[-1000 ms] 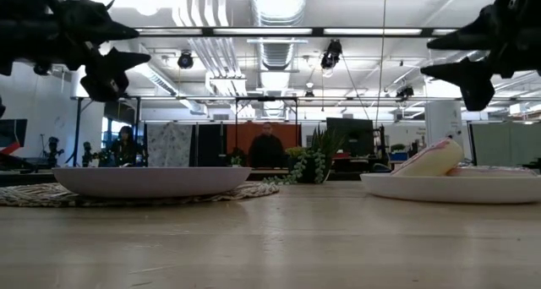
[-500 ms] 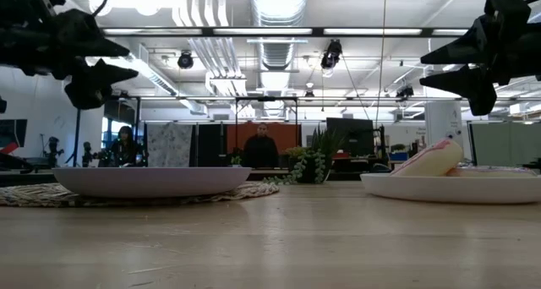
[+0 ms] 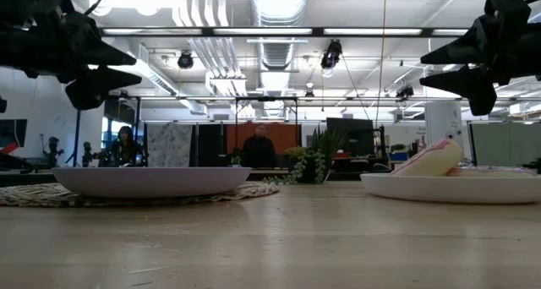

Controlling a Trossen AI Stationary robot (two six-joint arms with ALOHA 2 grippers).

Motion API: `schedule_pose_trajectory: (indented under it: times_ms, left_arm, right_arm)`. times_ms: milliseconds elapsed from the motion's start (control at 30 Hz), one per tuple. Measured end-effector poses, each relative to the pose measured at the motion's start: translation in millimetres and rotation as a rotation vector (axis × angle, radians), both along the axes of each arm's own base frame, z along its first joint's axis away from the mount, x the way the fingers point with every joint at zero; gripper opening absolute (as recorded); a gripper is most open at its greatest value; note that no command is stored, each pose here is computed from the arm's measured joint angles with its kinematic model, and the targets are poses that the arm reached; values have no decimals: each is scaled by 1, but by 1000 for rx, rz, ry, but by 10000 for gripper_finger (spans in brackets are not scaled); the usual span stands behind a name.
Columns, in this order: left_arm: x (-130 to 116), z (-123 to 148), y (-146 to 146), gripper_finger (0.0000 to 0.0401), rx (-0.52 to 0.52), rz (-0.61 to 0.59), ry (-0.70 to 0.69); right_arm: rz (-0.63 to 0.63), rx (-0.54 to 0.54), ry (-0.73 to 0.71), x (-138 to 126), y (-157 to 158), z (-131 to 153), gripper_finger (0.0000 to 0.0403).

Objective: Pick & Place donuts
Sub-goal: Return to Home Position

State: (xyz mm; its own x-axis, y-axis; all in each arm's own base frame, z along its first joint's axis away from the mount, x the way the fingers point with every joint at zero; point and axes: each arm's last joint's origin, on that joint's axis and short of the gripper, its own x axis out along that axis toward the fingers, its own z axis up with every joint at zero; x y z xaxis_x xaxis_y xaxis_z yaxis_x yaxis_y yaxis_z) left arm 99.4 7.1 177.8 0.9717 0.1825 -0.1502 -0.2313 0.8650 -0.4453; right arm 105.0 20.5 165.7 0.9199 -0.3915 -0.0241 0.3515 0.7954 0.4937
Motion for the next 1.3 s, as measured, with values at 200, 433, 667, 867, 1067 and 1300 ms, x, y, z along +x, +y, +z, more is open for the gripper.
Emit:
schedule_pose_trajectory:
  times_ms: [200,433,667,867,1067,1300]
  left_arm:
    - [0,0,0,145,-1,0,0]
    - [-2,2,0,145,-13,-10,-25]
    - [-10,-2,-2,145,-45,-40,-25]
    - [-9,-6,-2,145,87,-60,0]
    - [-5,-6,-3,145,435,-91,-48]
    - [-2,-9,-9,145,533,-151,-113]
  right_arm:
    - [0,0,0,0,0,0,201]
    - [1,0,0,0,0,0,201]
    - [2,1,-1,0,0,0,201]
    - [3,0,-1,0,0,0,201]
    - [2,1,-2,0,0,0,201]
    - [2,0,-1,0,0,0,201]
